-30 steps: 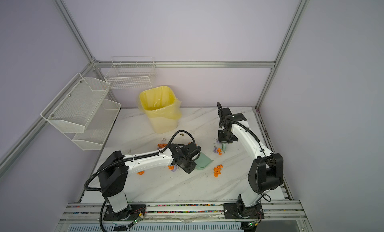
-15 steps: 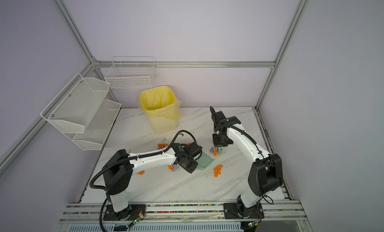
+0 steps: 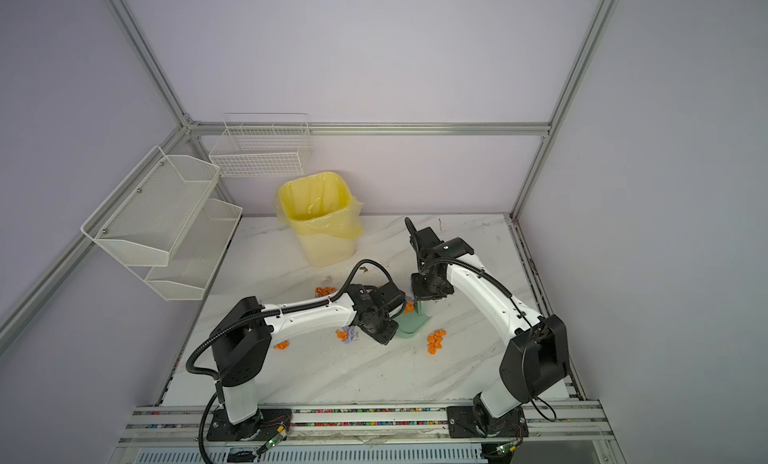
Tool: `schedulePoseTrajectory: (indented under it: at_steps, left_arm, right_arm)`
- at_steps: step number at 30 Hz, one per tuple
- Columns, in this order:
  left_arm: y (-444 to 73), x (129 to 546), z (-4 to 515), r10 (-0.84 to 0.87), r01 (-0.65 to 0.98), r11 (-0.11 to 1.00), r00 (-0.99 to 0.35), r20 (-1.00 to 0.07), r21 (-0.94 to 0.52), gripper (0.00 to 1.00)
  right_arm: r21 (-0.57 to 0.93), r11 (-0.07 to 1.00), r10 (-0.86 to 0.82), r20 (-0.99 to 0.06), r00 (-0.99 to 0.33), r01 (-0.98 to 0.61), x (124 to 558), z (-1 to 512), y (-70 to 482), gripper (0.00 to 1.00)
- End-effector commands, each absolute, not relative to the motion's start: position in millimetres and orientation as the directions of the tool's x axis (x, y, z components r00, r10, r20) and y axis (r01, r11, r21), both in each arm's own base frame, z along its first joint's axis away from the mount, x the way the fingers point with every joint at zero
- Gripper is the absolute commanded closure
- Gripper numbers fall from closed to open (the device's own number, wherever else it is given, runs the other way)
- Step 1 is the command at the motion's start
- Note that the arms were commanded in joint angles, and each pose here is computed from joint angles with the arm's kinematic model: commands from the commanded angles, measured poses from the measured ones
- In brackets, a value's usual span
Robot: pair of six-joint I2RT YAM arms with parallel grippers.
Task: Sweep away the paper scraps from the table
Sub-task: 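Sweep paper scraps toward the dustpan with the right gripper's brush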
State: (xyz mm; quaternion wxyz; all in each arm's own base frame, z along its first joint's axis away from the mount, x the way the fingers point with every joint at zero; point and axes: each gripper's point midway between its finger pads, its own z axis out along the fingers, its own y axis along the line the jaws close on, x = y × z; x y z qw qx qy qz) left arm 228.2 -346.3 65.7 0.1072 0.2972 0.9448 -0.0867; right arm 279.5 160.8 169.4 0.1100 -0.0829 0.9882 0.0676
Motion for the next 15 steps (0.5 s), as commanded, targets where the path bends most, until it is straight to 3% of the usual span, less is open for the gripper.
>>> schedulePoseTrajectory:
  at_steps: [1, 4, 8, 15]
  left_arm:
    - [-363, 237, 83, 0.516, 0.569, 0.809, -0.807, -0.285, -0.147, 0.99]
    - [-362, 238, 82, 0.517, 0.568, 0.811, -0.808, -0.283, -0.14, 0.99]
    - [-361, 239, 83, 0.508, 0.559, 0.817, -0.814, -0.282, -0.141, 0.99]
    - [-363, 240, 82, 0.501, 0.552, 0.821, -0.819, -0.281, -0.146, 0.99]
  right_arm:
    - [0.197, 0.961, -0.15, -0.226, -0.962, -0.196, 261, 185, 169, 1.0]
    - [0.201, 0.962, -0.125, -0.273, -0.954, -0.184, 261, 202, 166, 1.0]
    - [0.072, 0.994, -0.049, -0.378, -0.925, -0.083, 286, 225, 142, 1.0]
    - [-0.019, 0.998, -0.069, -0.44, -0.895, -0.068, 324, 227, 142, 1.0]
